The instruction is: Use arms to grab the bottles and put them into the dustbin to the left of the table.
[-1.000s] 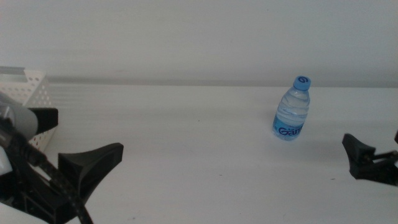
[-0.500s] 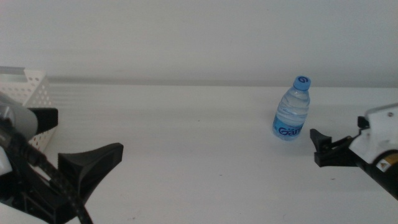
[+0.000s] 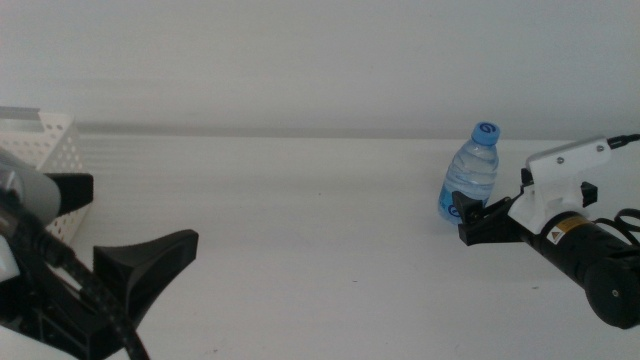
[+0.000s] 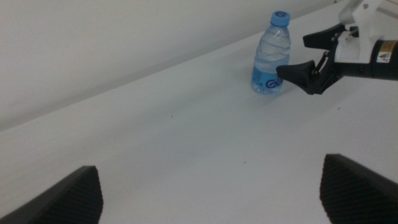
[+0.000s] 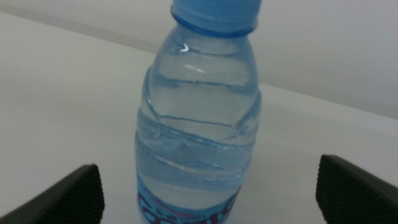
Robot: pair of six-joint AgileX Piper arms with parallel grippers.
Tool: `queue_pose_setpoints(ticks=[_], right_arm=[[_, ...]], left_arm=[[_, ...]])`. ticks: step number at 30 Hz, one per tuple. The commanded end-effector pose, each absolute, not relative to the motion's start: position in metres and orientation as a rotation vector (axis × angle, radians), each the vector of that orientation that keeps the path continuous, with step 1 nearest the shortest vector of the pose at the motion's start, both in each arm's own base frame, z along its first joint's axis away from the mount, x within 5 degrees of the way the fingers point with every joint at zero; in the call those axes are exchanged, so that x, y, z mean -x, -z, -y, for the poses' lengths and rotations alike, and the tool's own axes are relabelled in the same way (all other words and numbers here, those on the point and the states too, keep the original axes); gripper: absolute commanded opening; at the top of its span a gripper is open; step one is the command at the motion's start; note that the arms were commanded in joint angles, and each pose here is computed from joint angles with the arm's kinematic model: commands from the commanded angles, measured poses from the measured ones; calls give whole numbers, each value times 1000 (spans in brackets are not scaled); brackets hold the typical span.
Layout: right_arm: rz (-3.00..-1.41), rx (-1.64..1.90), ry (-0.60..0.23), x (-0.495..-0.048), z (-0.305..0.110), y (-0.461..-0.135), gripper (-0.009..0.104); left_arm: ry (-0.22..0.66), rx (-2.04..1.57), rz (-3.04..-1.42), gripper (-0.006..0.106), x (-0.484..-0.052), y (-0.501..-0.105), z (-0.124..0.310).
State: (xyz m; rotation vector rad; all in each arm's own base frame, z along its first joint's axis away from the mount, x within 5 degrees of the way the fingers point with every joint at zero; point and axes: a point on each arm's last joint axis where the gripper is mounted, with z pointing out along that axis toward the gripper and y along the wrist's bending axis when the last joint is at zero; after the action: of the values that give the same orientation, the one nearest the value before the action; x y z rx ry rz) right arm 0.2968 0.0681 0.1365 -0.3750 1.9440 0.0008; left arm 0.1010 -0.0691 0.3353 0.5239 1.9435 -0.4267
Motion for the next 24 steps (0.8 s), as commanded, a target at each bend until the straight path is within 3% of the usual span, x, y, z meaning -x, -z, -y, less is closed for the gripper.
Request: queue_pose_setpoints(ticks=[1,20,22,24], right_arm=[[-1930,382,4,-302,-70,-136,90],[-1877,528,-38,-363,-95,-108,90],[-1867,550,-41,-366,-97,-106,84],[-1867,559,-43,-367,-98,-105,62]], left_arm=[[430,-513,-1928,94,-101,-336,68],[430,-513,-1928,94,-101,-336,68],[430,-513,-1928,94,-101,-336,68],[430,-513,-1928,94,-101,-336,68]])
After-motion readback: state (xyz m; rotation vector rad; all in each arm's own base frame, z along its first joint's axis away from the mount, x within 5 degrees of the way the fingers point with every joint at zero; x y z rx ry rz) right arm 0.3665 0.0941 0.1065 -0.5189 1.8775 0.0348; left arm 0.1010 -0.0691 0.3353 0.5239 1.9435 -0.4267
